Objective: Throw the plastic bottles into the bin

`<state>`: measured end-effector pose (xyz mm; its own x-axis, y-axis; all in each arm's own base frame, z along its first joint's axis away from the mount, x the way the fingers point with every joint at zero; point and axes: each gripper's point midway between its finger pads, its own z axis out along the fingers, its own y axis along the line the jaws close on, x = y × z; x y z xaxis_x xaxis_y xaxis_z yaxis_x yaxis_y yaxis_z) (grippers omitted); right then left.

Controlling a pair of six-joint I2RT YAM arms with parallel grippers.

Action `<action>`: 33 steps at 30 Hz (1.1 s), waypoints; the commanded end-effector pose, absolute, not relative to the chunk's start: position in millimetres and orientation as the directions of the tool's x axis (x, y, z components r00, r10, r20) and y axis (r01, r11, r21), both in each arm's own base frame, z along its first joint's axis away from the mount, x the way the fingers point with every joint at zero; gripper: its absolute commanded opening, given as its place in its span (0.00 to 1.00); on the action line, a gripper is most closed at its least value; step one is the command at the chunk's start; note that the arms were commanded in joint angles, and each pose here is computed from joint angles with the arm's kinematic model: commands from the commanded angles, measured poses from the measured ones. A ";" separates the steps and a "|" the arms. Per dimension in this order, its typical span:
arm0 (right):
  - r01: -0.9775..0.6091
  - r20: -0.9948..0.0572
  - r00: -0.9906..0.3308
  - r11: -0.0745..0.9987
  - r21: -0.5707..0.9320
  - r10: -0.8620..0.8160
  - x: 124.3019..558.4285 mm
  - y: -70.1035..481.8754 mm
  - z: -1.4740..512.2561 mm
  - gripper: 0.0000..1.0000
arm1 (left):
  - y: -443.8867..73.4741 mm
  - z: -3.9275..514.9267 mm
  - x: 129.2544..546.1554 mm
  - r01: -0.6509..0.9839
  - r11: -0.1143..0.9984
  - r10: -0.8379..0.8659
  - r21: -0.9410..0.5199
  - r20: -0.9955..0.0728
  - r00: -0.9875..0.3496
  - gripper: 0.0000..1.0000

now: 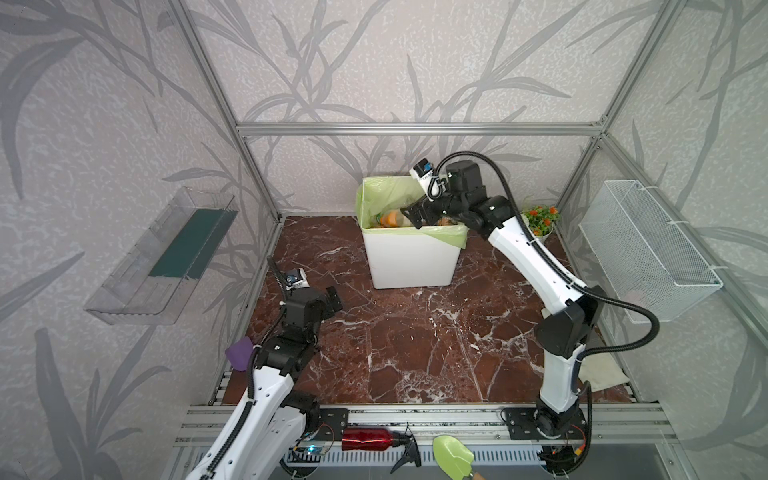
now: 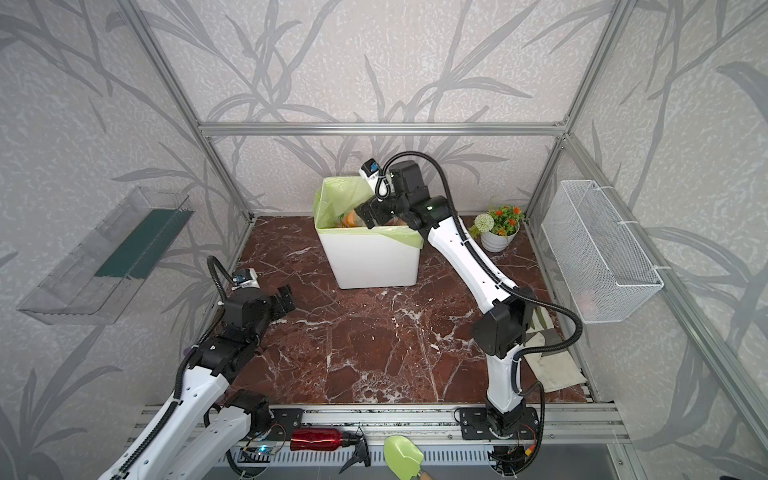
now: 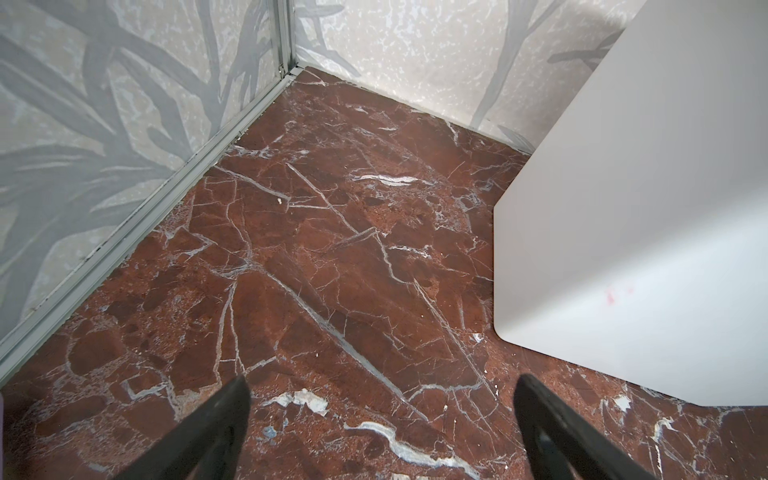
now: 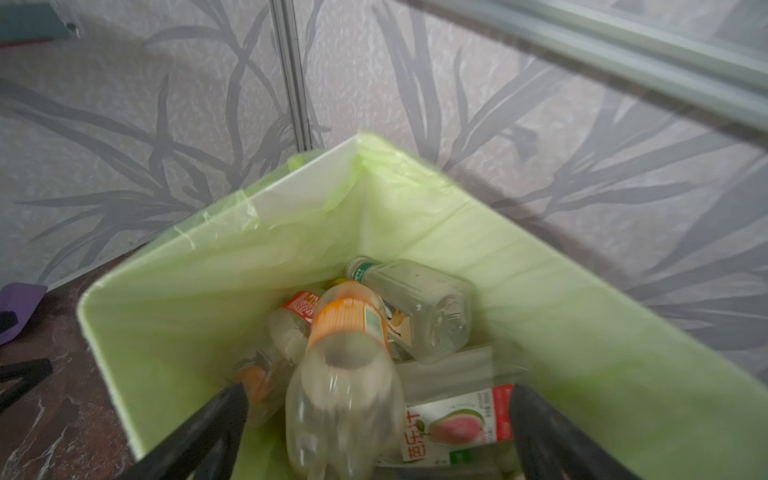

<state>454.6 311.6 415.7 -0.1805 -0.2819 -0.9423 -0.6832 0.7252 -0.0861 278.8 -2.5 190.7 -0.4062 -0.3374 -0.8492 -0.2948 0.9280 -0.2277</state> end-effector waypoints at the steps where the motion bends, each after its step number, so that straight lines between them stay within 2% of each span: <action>1: -0.582 -0.980 0.177 0.793 -0.179 -0.091 370.3 240.8 594.2 0.99 | 0.3 196.1 277.7 -0.304 0.923 -0.345 -0.233 -0.853 -0.392 0.99; 5: -0.515 -0.964 0.256 0.834 -0.198 -0.070 338.3 207.6 613.9 0.99 | -1.6 191.3 279.3 -0.300 0.924 -0.346 -0.236 -0.849 -0.398 0.99; 9: -0.410 -0.964 0.250 0.892 -0.192 -0.093 331.0 168.5 583.6 0.99 | -1.3 186.5 281.3 -0.307 0.922 -0.349 -0.235 -0.846 -0.403 0.99; 14: -0.276 -0.987 0.153 0.957 -0.092 -0.051 339.6 109.0 504.8 0.99 | 2.6 188.3 283.8 -0.326 0.919 -0.345 -0.224 -0.854 -0.388 0.99; 20: -0.115 -0.997 -0.014 0.990 0.082 0.081 358.1 49.1 377.9 0.99 | 9.3 192.4 288.6 -0.361 0.914 -0.329 -0.188 -0.863 -0.383 0.99; 26: -0.085 -0.992 -0.128 0.996 -0.006 -0.017 360.1 42.8 255.1 0.99 | 30.5 201.0 286.6 -0.445 0.888 -0.282 -0.118 -0.903 -0.323 0.99; 30: -0.043 -0.983 -0.177 0.998 -0.034 -0.041 365.1 35.0 193.2 0.99 | 47.9 204.9 286.0 -0.508 0.861 -0.199 -0.026 -0.936 -0.291 0.99; 33: -0.044 -0.975 -0.213 0.998 -0.050 -0.058 371.3 34.8 156.7 0.99 | 53.1 203.9 288.7 -0.532 0.846 -0.178 -0.017 -0.951 -0.253 0.99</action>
<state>356.5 38.9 135.2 -0.3580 -0.0554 -0.9321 -0.0725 0.9969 -0.0314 289.5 37.5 199.6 -0.3041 -0.2241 -0.9259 -0.4648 0.8833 -0.0612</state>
